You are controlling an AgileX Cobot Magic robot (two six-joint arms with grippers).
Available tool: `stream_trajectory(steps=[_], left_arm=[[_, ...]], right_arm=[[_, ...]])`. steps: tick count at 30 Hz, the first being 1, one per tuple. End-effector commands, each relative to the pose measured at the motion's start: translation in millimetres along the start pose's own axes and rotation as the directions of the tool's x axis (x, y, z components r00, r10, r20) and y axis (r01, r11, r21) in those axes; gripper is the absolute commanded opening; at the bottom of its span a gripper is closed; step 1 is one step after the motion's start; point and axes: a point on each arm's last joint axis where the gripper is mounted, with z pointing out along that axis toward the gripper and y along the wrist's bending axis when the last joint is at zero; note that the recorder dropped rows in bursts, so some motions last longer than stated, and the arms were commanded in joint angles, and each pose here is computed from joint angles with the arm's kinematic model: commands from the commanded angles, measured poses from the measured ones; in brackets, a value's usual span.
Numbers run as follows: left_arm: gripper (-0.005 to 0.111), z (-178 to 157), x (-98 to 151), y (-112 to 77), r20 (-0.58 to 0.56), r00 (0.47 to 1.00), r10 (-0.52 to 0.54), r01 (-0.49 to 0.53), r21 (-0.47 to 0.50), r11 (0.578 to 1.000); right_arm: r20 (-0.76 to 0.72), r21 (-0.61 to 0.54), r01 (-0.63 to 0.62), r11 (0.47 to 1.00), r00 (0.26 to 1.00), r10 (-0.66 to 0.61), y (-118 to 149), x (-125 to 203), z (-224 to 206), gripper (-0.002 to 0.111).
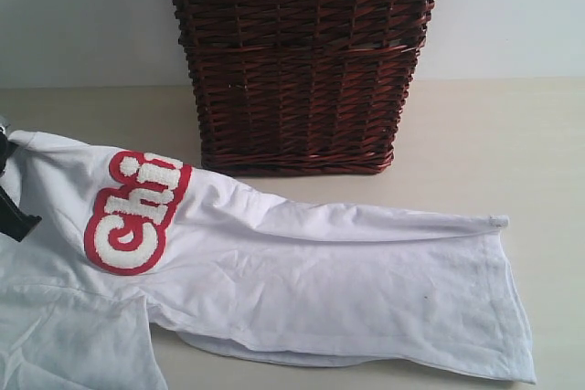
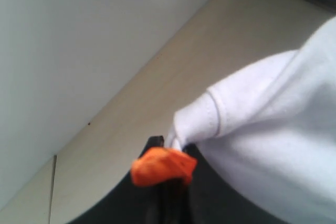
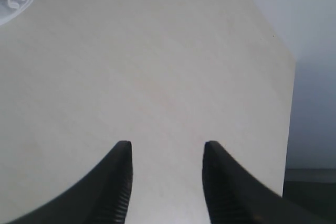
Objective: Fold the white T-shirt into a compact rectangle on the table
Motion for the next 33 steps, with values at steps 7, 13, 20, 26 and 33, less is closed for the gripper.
stream_trajectory(steps=[7, 13, 20, 26, 33], left_arm=[[0.000, -1.4, -2.2, 3.6, 0.016, 1.000, -0.008, 0.009, -0.027, 1.000], [0.000, -1.4, 0.9, 0.0, -0.018, 1.000, -0.011, 0.011, 0.013, 1.000], [0.000, -2.1, 4.6, -4.6, -0.062, 0.998, -0.005, 0.009, 0.065, 0.998], [0.000, -5.1, 0.7, -0.6, -0.038, 0.999, -0.008, 0.010, 0.042, 0.999], [0.000, -5.1, 2.7, -2.9, -0.059, 0.998, -0.005, 0.009, 0.066, 0.998]], right_arm=[[0.000, 0.002, -0.026, 1.000, 1.000, 0.026, 0.5, 1.0, -1.3, 0.043], [-0.003, -0.010, -0.028, 1.000, 1.000, 0.028, 1.6, 1.3, -1.3, 0.043], [-0.018, -0.056, -0.028, 0.998, 0.999, 0.027, 5.9, 2.5, -1.5, 0.043], [-0.020, -0.064, -0.028, 0.998, 0.999, 0.027, 6.6, 2.7, -1.5, 0.043], [-0.020, -0.064, -0.028, 0.998, 0.999, 0.027, 6.6, 2.7, -1.5, 0.043]])
